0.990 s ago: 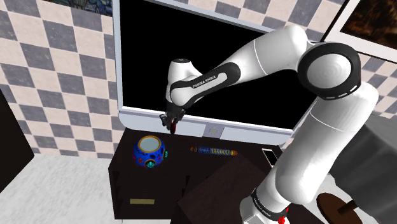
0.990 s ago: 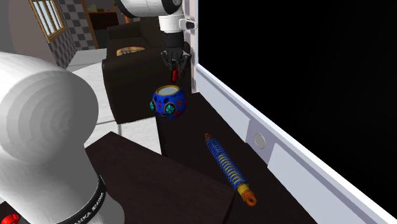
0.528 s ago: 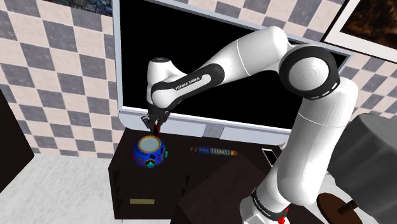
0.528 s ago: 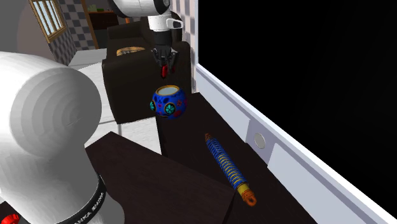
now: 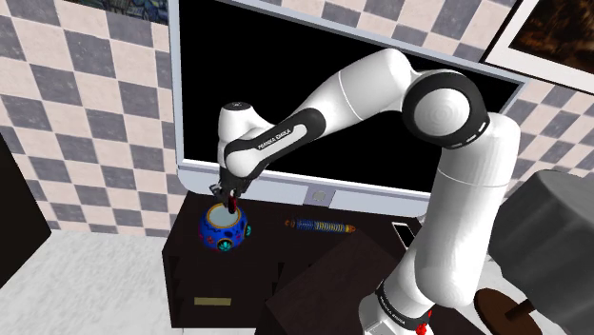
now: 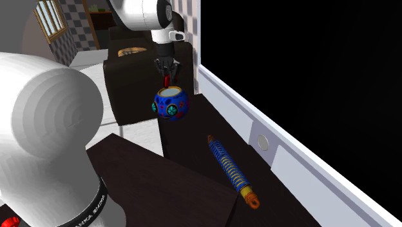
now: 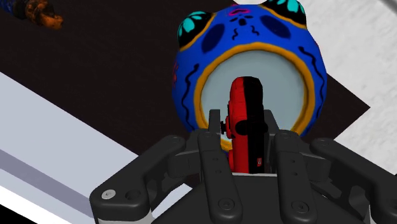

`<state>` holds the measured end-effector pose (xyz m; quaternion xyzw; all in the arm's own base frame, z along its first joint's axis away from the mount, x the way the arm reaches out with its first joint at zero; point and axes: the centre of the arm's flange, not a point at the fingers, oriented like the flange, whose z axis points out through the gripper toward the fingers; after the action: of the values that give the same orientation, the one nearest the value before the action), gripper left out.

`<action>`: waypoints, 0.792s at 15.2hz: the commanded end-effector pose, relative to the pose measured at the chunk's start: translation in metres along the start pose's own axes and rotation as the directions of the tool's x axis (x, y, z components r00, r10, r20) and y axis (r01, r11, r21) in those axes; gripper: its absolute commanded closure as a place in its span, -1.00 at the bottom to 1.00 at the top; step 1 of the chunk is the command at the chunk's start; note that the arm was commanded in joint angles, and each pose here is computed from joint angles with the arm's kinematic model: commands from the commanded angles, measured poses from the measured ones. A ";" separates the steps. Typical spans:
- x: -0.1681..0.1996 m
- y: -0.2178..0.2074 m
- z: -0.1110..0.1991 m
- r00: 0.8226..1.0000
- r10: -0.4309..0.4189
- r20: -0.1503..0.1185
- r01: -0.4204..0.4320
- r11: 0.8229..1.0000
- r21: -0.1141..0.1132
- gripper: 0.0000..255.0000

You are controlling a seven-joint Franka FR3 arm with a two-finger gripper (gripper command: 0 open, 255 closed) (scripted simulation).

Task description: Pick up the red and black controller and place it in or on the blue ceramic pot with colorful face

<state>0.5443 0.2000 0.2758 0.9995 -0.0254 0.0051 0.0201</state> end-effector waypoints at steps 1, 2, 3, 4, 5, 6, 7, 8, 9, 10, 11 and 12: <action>0.000 -0.001 0.011 1.000 0.000 0.000 0.000 1.000 0.000 1.00; 0.000 -0.001 0.016 1.000 0.000 0.000 0.000 1.000 0.000 1.00; 0.000 -0.001 0.022 1.000 0.000 0.000 0.000 1.000 0.000 1.00; 0.000 -0.001 0.027 1.000 0.000 0.000 0.000 1.000 0.000 1.00; 0.000 -0.001 0.027 1.000 0.000 0.000 0.000 1.000 0.000 1.00; 0.000 -0.001 0.027 1.000 0.000 0.000 0.000 1.000 0.000 1.00; 0.000 -0.001 0.027 1.000 0.000 0.000 0.000 1.000 0.000 1.00; 0.000 -0.001 0.027 1.000 0.000 0.000 0.000 1.000 0.000 1.00; 0.000 -0.001 0.027 1.000 0.000 0.000 0.000 1.000 0.000 1.00; 0.000 -0.001 0.027 1.000 0.000 0.000 0.000 1.000 0.000 1.00; 0.000 -0.001 0.027 1.000 0.000 0.000 0.000 1.000 0.000 1.00; 0.000 -0.001 0.027 1.000 0.000 0.000 0.000 1.000 0.000 1.00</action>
<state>0.5447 0.2002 0.2491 0.9995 -0.0254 0.0053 0.0200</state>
